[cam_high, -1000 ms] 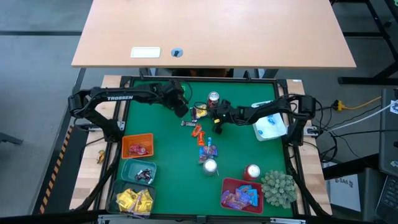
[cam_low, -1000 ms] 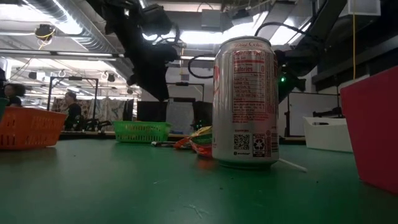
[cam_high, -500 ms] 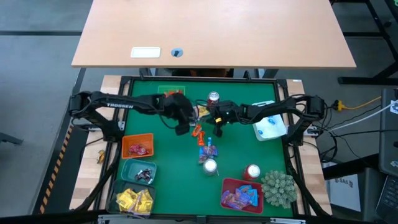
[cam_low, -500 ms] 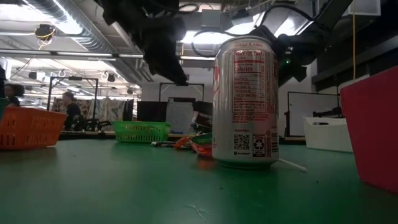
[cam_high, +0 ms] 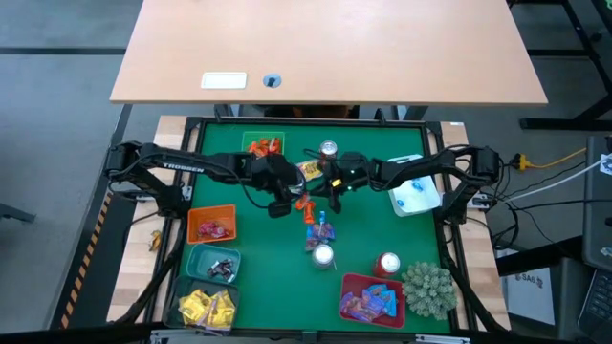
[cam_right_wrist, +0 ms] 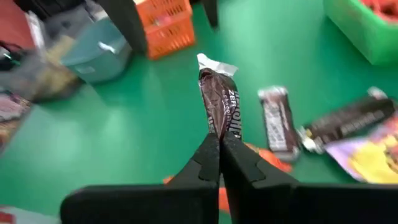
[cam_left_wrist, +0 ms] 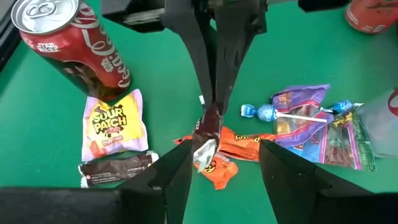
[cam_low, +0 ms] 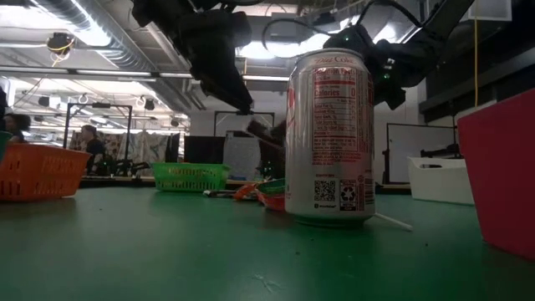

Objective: Sort candy
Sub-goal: Put the brown chocolate into the blue bin

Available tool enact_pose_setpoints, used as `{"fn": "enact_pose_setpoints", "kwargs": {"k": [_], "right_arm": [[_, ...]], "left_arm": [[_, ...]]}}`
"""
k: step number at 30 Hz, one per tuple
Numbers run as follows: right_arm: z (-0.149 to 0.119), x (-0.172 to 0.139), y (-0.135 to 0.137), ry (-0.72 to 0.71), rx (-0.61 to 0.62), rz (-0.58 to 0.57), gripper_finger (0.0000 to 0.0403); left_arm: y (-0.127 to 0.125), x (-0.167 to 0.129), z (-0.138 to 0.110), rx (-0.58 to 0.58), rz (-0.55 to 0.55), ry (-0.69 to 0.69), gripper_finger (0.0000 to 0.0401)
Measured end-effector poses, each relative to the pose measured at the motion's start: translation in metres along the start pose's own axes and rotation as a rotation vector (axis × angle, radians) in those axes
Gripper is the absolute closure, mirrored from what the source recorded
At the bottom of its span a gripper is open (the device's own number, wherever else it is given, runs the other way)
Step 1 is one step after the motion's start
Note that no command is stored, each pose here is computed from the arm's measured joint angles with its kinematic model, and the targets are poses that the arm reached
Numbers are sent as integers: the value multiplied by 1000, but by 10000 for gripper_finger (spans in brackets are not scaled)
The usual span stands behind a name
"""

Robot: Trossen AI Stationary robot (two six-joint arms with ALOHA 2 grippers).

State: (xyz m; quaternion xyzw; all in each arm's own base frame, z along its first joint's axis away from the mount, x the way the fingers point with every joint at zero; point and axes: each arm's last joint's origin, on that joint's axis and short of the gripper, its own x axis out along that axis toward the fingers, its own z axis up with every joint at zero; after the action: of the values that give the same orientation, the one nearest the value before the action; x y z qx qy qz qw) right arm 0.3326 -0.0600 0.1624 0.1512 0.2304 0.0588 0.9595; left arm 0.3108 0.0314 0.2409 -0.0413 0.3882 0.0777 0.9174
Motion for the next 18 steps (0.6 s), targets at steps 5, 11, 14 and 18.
{"fn": "enact_pose_setpoints", "kwargs": {"k": [5,11,14,18], "right_arm": [[6,0,2,-54,-19,18,399],[9,0,2,-80,-31,38,399],[9,0,3,-88,-35,40,399],[11,-1,3,-100,-40,43,398]], "left_arm": [[1,0,0,0,18,0,228],[1,0,0,-1,27,0,228],[1,0,0,0,28,4,239],[2,0,-2,0,53,15,275]]}}
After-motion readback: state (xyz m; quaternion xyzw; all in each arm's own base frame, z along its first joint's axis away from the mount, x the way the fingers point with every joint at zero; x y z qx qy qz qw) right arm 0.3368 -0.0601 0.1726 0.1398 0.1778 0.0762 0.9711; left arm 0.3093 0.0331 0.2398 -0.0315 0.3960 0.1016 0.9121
